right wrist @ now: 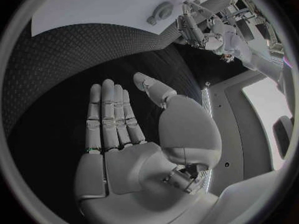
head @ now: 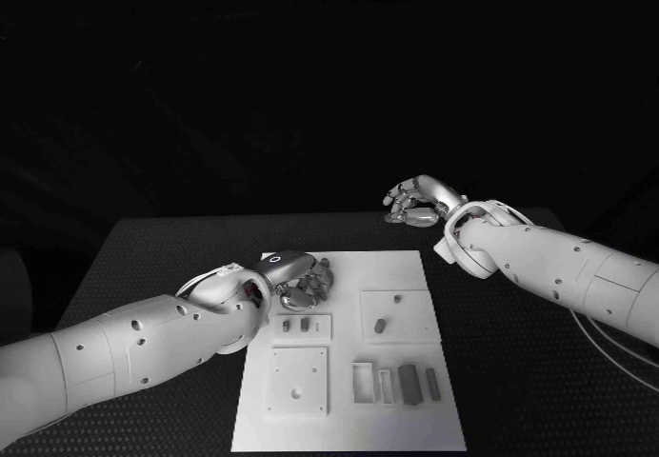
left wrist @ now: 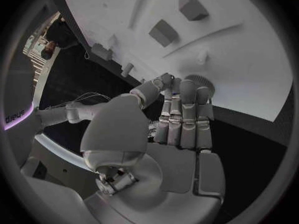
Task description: Assemble the parts on the task board
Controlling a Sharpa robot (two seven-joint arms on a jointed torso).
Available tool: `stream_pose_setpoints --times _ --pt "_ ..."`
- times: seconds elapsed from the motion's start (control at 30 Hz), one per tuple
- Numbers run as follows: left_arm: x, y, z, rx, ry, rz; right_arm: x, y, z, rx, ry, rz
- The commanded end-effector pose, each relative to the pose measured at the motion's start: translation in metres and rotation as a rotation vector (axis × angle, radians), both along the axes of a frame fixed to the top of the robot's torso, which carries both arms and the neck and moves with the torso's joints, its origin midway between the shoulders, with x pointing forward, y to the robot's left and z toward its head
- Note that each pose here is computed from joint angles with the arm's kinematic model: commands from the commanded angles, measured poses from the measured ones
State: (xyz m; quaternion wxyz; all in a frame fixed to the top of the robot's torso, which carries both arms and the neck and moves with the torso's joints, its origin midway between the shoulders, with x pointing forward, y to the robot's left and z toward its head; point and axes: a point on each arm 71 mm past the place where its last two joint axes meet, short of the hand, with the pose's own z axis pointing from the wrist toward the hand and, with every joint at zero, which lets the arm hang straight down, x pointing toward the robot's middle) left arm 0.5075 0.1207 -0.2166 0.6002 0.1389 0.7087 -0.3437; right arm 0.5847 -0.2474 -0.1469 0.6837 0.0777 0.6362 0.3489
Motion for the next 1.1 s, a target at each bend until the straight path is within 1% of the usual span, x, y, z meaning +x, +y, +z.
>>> stream_pose_setpoints --times 0.03,0.13,0.37,0.63,0.83,1.1 --pt "-0.0020 0.003 -0.0005 -0.002 0.035 0.000 0.000 0.001 0.000 -0.001 0.001 0.014" --pt "-0.0014 0.009 -0.0021 0.012 0.049 0.011 0.000 0.000 0.000 -0.002 0.001 0.012" --pt "0.0001 0.025 -0.0035 0.026 0.055 0.039 -0.001 -0.002 0.000 -0.003 0.001 0.010" --pt "0.0015 0.036 -0.0042 0.037 0.055 0.061 -0.001 -0.002 0.000 -0.003 0.002 0.009" --pt "0.0016 0.041 -0.0044 0.042 0.058 0.071 -0.001 -0.003 0.000 -0.004 0.002 0.007" --pt "0.0009 0.044 -0.0050 0.049 0.066 0.075 -0.001 -0.002 0.000 -0.003 0.002 0.009"
